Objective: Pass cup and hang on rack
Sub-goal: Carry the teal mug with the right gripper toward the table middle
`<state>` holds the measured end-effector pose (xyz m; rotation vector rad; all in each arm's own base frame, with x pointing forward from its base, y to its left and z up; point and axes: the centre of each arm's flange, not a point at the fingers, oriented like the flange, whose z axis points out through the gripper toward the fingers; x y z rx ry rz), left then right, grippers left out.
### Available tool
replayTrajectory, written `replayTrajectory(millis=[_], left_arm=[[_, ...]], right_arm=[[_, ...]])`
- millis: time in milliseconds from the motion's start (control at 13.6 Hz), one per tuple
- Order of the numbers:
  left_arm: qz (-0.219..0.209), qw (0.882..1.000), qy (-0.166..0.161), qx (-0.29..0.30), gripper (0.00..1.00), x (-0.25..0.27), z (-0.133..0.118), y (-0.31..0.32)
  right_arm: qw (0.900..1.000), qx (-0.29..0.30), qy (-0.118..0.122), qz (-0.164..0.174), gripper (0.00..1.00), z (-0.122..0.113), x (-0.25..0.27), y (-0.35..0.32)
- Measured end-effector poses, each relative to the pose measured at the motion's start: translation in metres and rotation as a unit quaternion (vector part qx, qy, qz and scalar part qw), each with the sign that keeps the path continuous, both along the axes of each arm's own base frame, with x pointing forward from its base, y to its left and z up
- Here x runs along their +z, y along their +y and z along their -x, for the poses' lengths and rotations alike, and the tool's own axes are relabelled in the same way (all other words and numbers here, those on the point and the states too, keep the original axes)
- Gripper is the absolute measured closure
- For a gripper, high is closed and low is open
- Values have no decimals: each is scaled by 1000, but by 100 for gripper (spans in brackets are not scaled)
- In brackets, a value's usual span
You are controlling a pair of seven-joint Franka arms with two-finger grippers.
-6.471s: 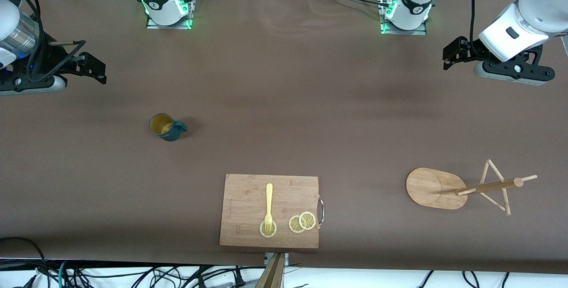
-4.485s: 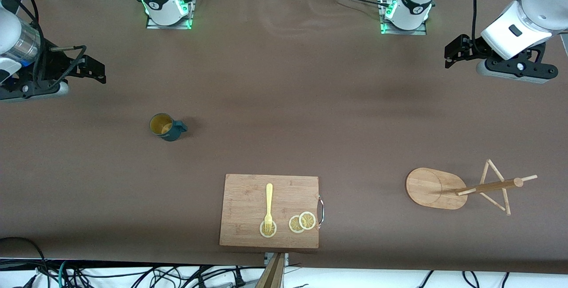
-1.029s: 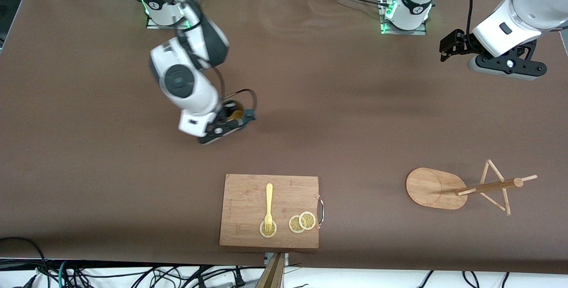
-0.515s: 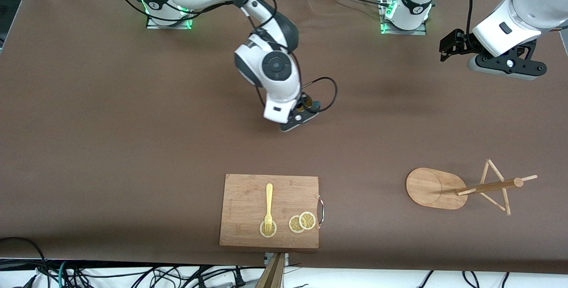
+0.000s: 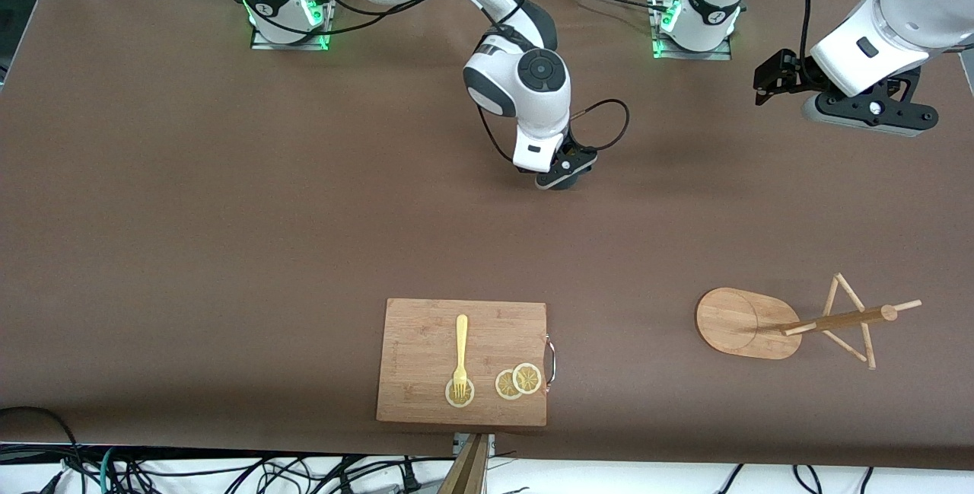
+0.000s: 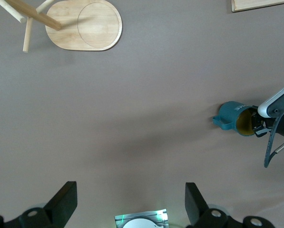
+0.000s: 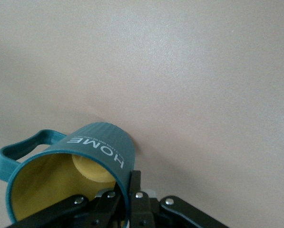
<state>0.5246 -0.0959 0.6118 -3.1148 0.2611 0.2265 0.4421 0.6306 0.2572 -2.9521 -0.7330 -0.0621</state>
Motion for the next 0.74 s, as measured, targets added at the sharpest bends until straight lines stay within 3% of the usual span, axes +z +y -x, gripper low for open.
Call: replayTrajectory(millis=[294, 735], left_arm=[[0, 1000, -1, -2, 0, 1, 0, -2], [0, 1000, 0, -9, 0, 1, 2, -10]], right_arm=[[998, -67, 2, 0, 95, -7, 1, -4], [995, -99, 11, 6, 95, -6, -20, -5]])
